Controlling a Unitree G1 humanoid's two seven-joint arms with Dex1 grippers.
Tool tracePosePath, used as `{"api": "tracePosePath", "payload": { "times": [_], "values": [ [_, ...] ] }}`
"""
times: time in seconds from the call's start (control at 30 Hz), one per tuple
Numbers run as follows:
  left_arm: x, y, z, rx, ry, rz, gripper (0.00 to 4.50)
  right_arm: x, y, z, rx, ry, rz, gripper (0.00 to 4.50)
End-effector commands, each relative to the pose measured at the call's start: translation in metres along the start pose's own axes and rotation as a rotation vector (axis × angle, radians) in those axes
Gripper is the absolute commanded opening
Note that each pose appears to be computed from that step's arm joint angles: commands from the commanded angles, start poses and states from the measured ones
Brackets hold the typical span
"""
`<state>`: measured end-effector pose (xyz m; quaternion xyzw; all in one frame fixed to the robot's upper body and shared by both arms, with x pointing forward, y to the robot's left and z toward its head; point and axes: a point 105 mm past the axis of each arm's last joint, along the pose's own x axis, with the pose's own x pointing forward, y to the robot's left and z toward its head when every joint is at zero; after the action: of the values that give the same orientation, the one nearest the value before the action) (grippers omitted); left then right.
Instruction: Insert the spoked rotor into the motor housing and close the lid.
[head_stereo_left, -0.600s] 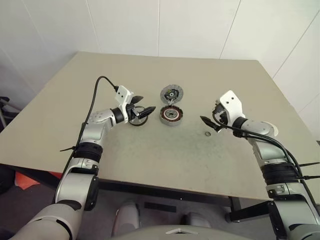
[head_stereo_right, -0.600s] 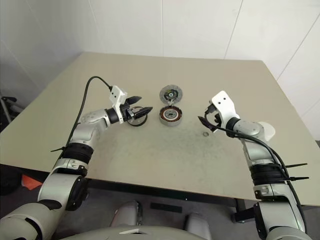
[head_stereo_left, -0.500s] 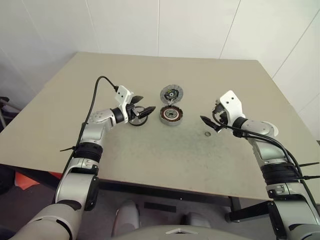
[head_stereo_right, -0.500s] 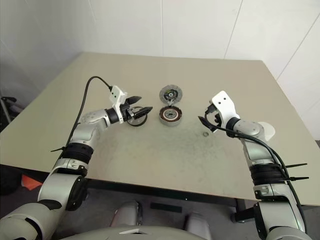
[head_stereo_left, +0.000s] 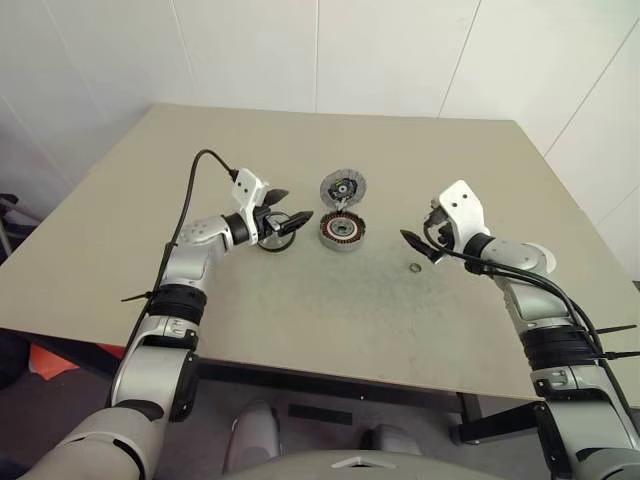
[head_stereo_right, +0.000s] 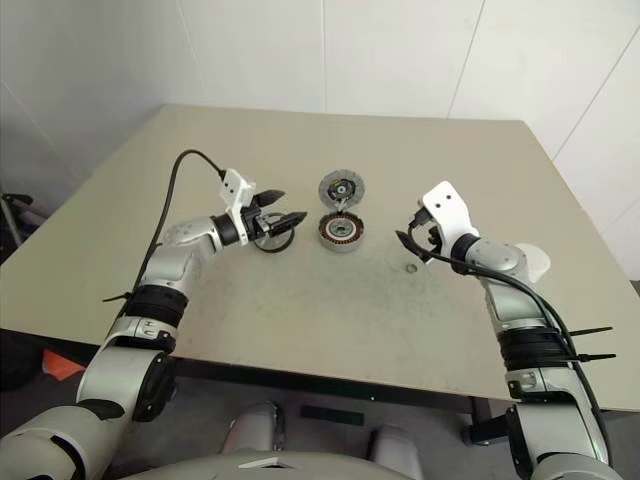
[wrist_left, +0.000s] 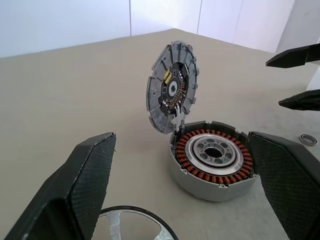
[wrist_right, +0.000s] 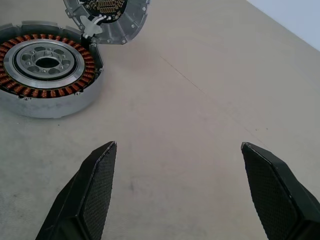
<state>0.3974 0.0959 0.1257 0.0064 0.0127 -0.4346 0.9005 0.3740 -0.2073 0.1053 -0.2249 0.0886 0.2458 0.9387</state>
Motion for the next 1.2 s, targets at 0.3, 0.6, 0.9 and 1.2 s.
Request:
{"api": "tracePosePath", "payload": {
  "times": [0.3,0.6,0.9,1.2],
  "values": [
    [-0.003,-0.001,0.011,0.037,-0.02,-0.009,4.48,0.001,0.004,0.017,-0.027,-0.04,0.063,4.5],
    [-0.004,-0.003,0.009,0.047,-0.01,-0.012,4.48,0.007,0.018,0.021,-0.083,-0.028,0.145,4.5],
    [0.0,-0.006,0.008,0.048,-0.005,-0.025,4.48,0.041,0.047,0.048,-0.355,-0.006,0.346,4.5],
    [-0.002,-0.006,0.006,0.037,-0.019,0.001,4.48,0.063,0.059,0.063,-0.631,0.051,0.573,4.5]
  ]
}}
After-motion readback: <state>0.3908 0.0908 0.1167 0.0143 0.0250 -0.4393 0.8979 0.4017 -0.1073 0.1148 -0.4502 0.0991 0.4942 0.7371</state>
